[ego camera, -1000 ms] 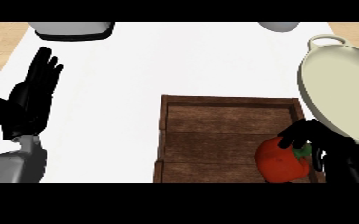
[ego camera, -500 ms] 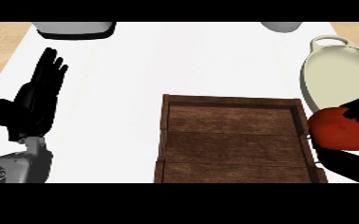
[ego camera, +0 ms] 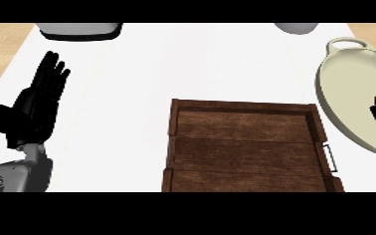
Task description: Pick the bell pepper from the tray and place it in the pot
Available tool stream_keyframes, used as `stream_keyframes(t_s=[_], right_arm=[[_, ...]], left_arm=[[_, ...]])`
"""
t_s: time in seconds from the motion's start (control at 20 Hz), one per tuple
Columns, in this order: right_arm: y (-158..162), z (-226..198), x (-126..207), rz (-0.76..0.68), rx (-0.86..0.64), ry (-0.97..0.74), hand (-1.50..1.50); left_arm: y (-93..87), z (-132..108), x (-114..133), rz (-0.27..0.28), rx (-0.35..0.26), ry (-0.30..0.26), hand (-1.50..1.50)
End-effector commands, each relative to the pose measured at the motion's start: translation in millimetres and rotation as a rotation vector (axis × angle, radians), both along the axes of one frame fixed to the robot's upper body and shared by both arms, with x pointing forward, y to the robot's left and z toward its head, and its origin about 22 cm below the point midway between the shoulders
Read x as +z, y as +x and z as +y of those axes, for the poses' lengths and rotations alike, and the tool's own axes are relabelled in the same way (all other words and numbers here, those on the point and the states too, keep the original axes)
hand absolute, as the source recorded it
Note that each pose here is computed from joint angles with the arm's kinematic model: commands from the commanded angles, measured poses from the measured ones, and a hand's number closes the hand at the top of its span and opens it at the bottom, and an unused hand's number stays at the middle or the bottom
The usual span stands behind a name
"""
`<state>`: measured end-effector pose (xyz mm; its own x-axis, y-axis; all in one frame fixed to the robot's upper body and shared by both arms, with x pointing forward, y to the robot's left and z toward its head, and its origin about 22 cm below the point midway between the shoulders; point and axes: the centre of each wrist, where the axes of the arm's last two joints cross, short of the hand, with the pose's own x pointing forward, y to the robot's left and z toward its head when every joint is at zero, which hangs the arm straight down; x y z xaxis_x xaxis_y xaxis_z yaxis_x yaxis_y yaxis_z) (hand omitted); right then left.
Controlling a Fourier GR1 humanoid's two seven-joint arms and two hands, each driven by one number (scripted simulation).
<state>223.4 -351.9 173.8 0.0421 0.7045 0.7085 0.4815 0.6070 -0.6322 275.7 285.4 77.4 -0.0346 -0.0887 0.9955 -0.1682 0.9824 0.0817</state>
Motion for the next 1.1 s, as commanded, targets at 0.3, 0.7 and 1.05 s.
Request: stream_keyframes(t_s=[0.3,0.7,1.05], right_arm=[[34,-64,-39,0.071,-0.256,-0.415,1.50],[90,-93,-90,0.168,-0.231,-0.382,1.50],[110,-99,-118,0.272,-0.125,-0.091,-1.50]], left_arm=[[-3.7,-13,8,-0.012,-0.034,-0.008,0.00],[1.2,-3,-9,-0.017,-0.003,0.006,0.00],[15.9,-17,4,-0.002,-0.018,-0.004,0.00]])
